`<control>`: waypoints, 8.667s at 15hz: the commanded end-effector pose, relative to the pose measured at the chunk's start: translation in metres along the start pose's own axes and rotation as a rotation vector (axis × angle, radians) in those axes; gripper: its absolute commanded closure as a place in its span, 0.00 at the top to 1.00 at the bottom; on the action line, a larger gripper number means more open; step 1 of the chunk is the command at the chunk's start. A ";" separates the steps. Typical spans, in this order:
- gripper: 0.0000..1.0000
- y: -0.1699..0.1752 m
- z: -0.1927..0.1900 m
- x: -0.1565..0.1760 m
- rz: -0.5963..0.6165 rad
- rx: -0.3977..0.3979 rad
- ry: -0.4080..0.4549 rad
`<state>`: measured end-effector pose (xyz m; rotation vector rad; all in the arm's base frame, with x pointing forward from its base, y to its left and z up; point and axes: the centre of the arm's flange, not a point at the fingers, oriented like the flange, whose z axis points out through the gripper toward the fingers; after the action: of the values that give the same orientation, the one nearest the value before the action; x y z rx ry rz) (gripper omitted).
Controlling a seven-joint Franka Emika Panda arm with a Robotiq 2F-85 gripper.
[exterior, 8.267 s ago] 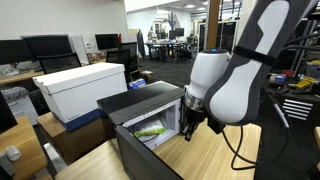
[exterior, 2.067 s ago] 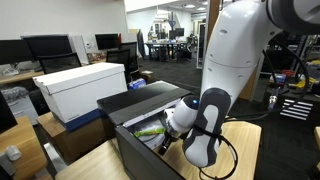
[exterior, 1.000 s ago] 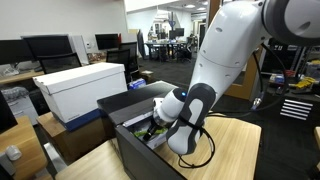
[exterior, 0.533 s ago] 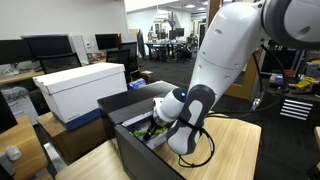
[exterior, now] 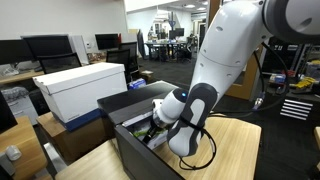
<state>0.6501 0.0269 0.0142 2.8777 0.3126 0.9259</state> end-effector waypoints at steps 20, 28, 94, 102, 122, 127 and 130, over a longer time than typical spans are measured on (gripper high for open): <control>1.00 -0.008 -0.084 -0.139 -0.368 -0.155 -0.185; 1.00 -0.052 -0.067 -0.156 -0.636 -0.238 -0.157; 0.18 0.028 0.040 -0.014 -0.707 -0.258 0.015; 0.08 0.025 0.033 -0.021 -0.740 -0.241 -0.022; 0.05 -0.077 -0.016 -0.079 -0.896 -0.294 -0.084; 0.02 -0.110 -0.029 -0.123 -0.924 -0.305 -0.186; 0.02 -0.122 -0.037 -0.151 -0.926 -0.298 -0.232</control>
<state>0.5219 0.1136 -0.0609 2.1117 1.2356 0.4500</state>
